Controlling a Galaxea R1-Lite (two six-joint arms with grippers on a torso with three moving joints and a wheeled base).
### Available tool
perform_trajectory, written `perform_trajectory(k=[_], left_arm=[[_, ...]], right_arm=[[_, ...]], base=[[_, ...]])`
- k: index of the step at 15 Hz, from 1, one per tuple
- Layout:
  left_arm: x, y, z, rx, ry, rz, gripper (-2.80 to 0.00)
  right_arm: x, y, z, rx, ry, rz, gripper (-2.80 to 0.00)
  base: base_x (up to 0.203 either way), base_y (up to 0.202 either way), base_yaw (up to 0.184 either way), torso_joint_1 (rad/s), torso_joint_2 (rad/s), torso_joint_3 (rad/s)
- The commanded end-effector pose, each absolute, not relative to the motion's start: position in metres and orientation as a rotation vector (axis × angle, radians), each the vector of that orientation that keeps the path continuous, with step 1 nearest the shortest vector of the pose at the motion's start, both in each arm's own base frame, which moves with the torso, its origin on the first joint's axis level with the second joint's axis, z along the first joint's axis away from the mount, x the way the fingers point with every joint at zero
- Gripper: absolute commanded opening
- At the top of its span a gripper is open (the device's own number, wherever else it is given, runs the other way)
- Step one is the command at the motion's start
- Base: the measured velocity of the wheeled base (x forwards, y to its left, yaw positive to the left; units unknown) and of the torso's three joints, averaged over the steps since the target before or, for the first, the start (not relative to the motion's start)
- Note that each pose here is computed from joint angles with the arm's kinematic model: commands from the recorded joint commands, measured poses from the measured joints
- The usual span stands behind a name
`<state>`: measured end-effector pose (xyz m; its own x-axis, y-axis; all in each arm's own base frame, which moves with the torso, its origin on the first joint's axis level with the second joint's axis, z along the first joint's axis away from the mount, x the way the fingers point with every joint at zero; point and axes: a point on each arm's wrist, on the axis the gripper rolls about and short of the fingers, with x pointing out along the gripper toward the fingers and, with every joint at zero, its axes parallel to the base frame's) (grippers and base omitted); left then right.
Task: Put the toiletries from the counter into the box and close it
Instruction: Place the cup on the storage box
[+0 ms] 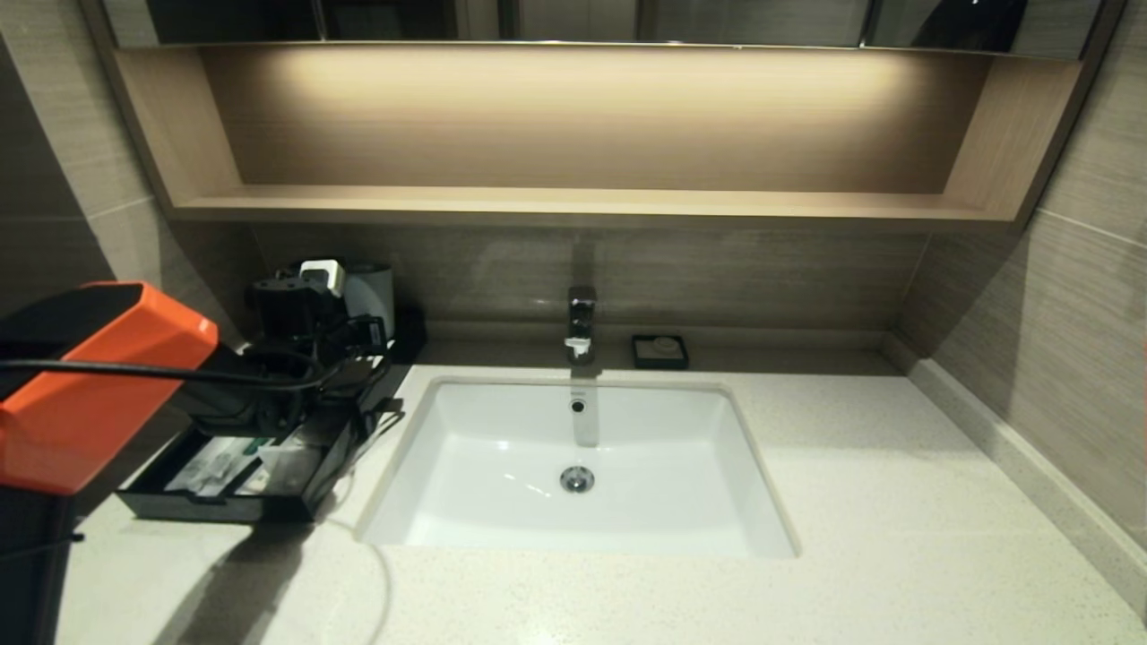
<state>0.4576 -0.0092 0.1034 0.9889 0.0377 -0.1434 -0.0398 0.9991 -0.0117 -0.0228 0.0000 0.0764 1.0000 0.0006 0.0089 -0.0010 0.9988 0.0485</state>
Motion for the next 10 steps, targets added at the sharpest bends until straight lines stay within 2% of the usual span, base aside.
perform_trajectory(k=[1, 10], left_arm=[[0.4592, -0.0092, 0.1025, -0.016, 0.139, 0.038, -2.80], [0.4604, -0.0092, 0.0988, -0.018, 0.141, 0.038, -2.80]], right_arm=[[-0.0228, 0.0000, 0.0764, 0.049, -0.009, 0.001, -2.80], [-0.0228, 0.0000, 0.0764, 0.049, -0.009, 0.000, -2.80]], base=[[0.000, 0.000, 0.000, 0.000, 0.00, 0.000], [0.000, 0.000, 0.000, 0.000, 0.00, 0.000]])
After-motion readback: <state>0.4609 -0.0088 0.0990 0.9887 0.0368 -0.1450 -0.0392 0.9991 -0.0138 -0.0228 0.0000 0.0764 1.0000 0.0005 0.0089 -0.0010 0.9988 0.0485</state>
